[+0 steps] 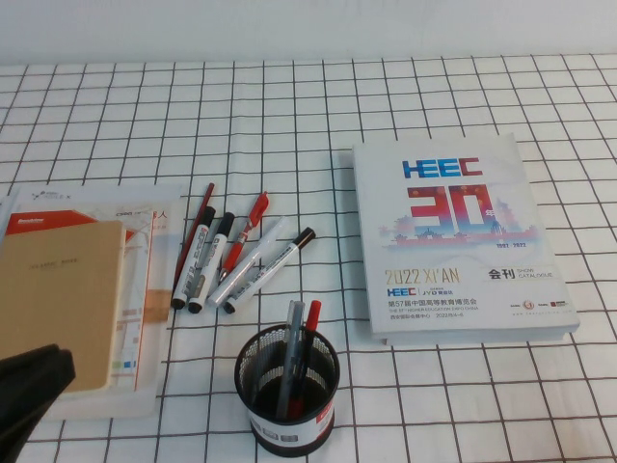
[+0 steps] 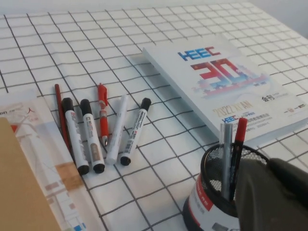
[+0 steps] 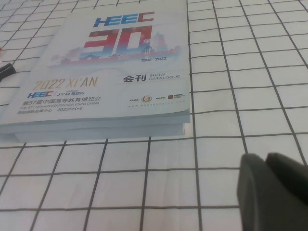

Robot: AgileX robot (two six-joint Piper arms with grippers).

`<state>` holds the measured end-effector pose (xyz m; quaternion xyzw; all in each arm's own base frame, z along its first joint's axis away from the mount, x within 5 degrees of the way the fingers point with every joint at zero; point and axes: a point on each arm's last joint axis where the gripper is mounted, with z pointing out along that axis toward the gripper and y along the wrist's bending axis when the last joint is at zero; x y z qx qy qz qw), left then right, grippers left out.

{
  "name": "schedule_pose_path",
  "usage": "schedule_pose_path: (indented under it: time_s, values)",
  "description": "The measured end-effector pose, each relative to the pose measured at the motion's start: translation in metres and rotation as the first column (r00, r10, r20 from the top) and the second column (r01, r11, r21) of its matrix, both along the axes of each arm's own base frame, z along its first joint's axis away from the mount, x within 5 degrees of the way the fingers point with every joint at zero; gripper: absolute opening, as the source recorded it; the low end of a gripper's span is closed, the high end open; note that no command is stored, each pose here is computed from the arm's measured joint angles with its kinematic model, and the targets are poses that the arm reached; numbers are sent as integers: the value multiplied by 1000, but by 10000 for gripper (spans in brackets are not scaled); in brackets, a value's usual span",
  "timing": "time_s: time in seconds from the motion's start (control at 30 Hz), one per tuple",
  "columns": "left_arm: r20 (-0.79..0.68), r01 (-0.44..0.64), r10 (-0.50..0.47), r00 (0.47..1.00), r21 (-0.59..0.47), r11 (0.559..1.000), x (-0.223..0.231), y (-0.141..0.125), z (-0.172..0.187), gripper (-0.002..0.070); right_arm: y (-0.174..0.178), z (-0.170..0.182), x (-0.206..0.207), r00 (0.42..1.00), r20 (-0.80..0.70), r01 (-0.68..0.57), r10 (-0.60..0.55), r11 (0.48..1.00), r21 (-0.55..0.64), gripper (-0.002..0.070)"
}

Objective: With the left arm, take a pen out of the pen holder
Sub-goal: 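Take a marker out of the pen holder and lay it on the table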

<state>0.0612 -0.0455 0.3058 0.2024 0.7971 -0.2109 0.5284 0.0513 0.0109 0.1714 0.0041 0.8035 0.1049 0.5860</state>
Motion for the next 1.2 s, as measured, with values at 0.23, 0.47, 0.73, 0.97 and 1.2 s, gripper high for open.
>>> schedule_pose_path:
  time_s: [0.23, 0.47, 0.73, 0.97, 1.2]
  values:
    - [89, -24, 20, 996, 39, 999, 4, 2, 2, 0, 0, 0, 0, 1000, 0, 0, 0, 1000, 0, -15]
    - [224, -158, 143, 964, 52, 986, 10, 13, -16, 0, 0, 0, 0, 1000, 0, 0, 0, 1000, 0, -15]
    - [315, -430, 402, 860, 24, 902, -7, 38, -65, 0, 0, 0, 0, 1000, 0, 0, 0, 1000, 0, -15]
    - [353, -499, 463, 813, 11, 867, -8, 42, -93, 0, 0, 0, 0, 1000, 0, 0, 0, 1000, 0, -15]
    - [307, -499, 466, 830, 37, 866, -5, 42, -116, 0, 0, 0, 0, 1000, 0, 0, 0, 1000, 0, -15]
